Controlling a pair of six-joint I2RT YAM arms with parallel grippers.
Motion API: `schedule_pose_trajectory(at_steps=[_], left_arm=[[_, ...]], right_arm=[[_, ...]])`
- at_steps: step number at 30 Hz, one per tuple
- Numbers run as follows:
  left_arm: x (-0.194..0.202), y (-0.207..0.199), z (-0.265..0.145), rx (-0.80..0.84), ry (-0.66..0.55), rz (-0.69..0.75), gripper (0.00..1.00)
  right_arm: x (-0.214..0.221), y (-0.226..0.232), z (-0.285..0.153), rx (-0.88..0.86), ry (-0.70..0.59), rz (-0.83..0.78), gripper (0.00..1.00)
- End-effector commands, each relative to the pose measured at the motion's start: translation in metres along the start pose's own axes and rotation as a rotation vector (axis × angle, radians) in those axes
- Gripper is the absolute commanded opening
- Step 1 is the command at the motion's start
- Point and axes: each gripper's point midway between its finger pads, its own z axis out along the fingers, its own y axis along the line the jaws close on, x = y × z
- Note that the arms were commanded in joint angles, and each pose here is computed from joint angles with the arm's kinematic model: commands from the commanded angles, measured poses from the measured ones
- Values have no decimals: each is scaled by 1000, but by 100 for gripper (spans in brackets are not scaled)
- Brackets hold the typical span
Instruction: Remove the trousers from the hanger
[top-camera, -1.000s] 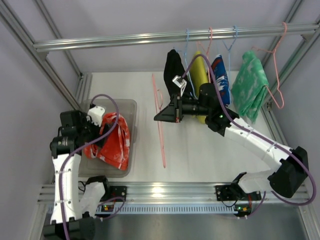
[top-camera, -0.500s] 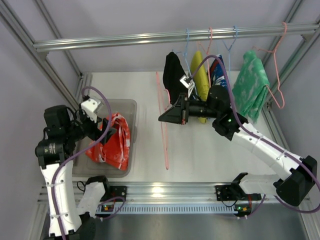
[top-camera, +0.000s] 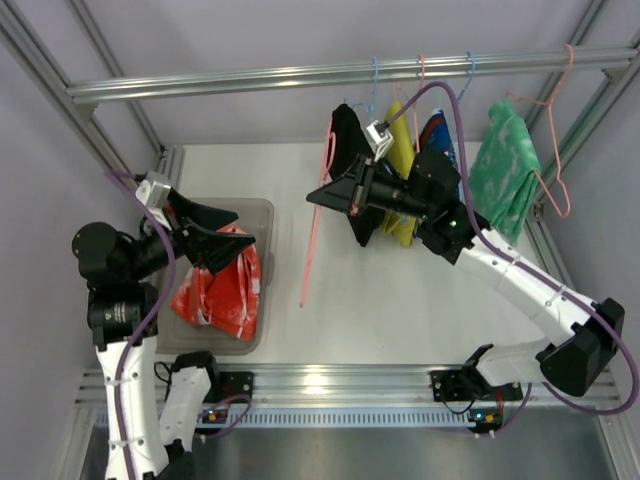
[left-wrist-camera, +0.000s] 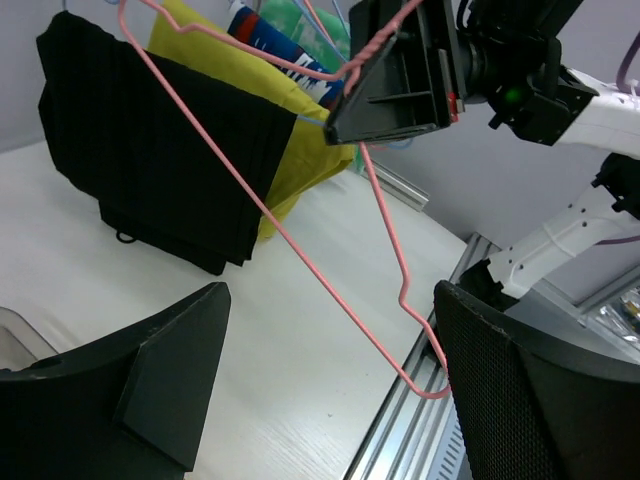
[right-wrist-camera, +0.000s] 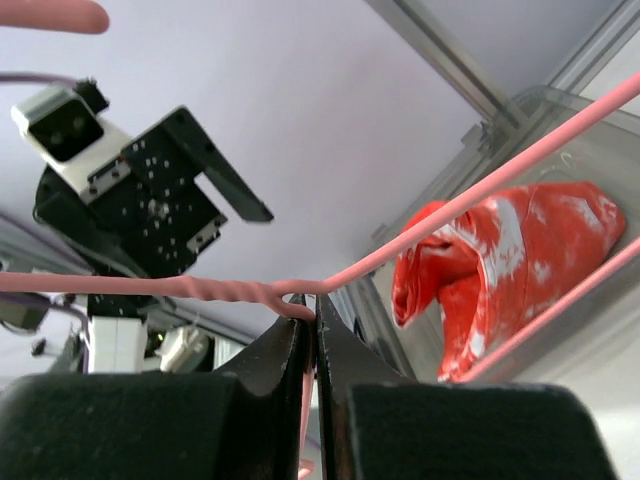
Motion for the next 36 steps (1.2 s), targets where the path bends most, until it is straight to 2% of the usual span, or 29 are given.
schedule_pose_trajectory(at_steps=[1, 3, 4, 5, 6, 7, 10, 14, 15, 20, 23, 29, 31, 36], left_arm=[[-21, -7, 10, 81, -17, -17, 87], [-17, -2, 21, 91, 30, -49, 87], [-14, 1, 26, 91, 54, 0, 87], [-14, 1, 29, 55, 75, -12, 87], [-2, -8, 42, 104, 133, -22, 88], [3, -8, 47, 105, 158, 40, 88], [23, -17, 64, 106, 241, 55, 88], [48, -29, 84, 114, 331, 62, 81], [52, -18, 89, 60, 340, 64, 79], [53, 4, 95, -59, 323, 79, 68], [47, 14, 94, -124, 300, 112, 67], [23, -27, 79, 41, 168, 160, 68], [16, -33, 72, 40, 136, 150, 69], [36, 6, 77, -128, 239, 154, 66]], right_arm=[[-26, 15, 20, -11, -80, 31, 0], [-27, 16, 28, -15, -74, 34, 0], [-24, 9, 34, -1, -66, 47, 0], [-23, 8, 36, 2, -64, 51, 0], [-24, 6, 38, 9, -64, 53, 0], [-24, 3, 40, 17, -65, 54, 0], [-26, 1, 44, 25, -68, 46, 0], [-27, 3, 45, 17, -70, 39, 0], [-26, 2, 45, 16, -69, 39, 0], [-27, 8, 40, -6, -75, 25, 0], [-23, 7, 39, -8, -70, 27, 0], [-14, -3, 34, 11, -61, 34, 0], [-13, -3, 32, 10, -60, 34, 0], [-14, 2, 30, -9, -59, 32, 0]])
